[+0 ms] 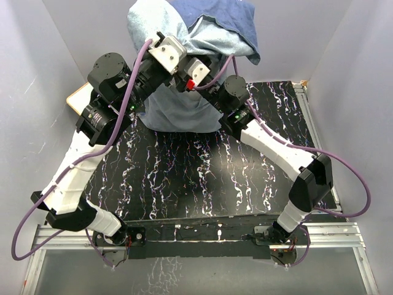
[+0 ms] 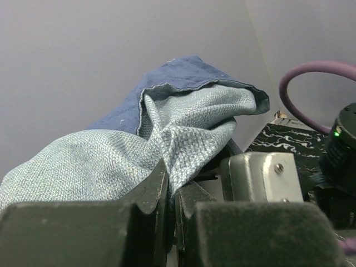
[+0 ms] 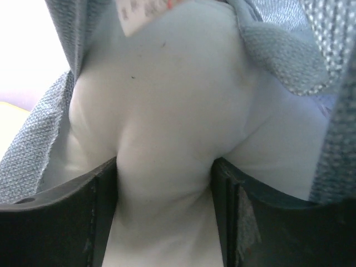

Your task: Remove the pillowcase from the pillow

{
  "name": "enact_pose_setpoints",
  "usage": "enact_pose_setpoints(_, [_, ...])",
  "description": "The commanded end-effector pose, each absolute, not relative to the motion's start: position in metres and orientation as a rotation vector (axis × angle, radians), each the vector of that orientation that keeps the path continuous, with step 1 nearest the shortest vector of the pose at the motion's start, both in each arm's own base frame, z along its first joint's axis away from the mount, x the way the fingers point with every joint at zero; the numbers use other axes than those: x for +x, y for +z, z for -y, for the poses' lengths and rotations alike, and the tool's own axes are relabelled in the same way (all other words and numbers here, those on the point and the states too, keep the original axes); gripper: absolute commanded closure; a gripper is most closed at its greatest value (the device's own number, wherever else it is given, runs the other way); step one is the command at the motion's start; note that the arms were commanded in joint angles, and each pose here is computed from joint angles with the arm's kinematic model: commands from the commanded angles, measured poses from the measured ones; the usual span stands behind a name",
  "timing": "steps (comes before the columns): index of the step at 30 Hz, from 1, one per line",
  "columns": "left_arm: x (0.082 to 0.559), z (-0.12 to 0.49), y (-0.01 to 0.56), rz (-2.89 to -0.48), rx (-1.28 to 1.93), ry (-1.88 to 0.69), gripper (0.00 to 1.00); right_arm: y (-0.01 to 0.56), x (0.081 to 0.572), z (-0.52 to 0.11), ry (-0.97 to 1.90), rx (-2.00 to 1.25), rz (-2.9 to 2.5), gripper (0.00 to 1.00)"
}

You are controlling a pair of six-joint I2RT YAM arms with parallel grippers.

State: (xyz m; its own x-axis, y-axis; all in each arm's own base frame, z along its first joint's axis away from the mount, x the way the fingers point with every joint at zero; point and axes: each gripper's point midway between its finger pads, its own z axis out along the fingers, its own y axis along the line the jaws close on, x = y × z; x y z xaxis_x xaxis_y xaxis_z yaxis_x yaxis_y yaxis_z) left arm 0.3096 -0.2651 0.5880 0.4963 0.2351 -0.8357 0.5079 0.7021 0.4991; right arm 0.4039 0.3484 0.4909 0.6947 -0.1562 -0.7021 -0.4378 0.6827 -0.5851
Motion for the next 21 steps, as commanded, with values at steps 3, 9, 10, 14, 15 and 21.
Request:
enact_pose_setpoints(3, [0.258, 0.242, 0.647, -0.89, 0.774, -0.262, 1.0, 0.467, 0.409, -0.349, 0.291, -0.774, -0.895, 0.6])
enact_pose_setpoints(9, [0.265, 0.235, 0.66, -0.853, 0.744, -0.18, 1.0, 0.457, 0.394, -0.331, 0.349, -0.693, -0.958, 0.92])
enact_pose_setpoints(10, [0.267, 0.233, 0.661, -0.845, 0.741, -0.159, 1.0, 0.451, 0.39, -0.328, 0.372, -0.682, -0.978, 0.92])
enact_pose_setpoints(14, [0.283, 0.225, 0.665, -0.8, 0.706, -0.002, 1.0, 0.431, 0.37, -0.315, 0.46, -0.635, -1.046, 0.92])
enact_pose_setpoints(15, [0.288, 0.222, 0.665, -0.79, 0.696, 0.048, 1.0, 0.425, 0.365, -0.311, 0.484, -0.616, -1.065, 0.92])
enact_pose_setpoints(21, [0.31, 0.214, 0.664, -0.75, 0.654, 0.252, 1.0, 0.397, 0.338, -0.278, 0.517, -0.522, -1.152, 0.92])
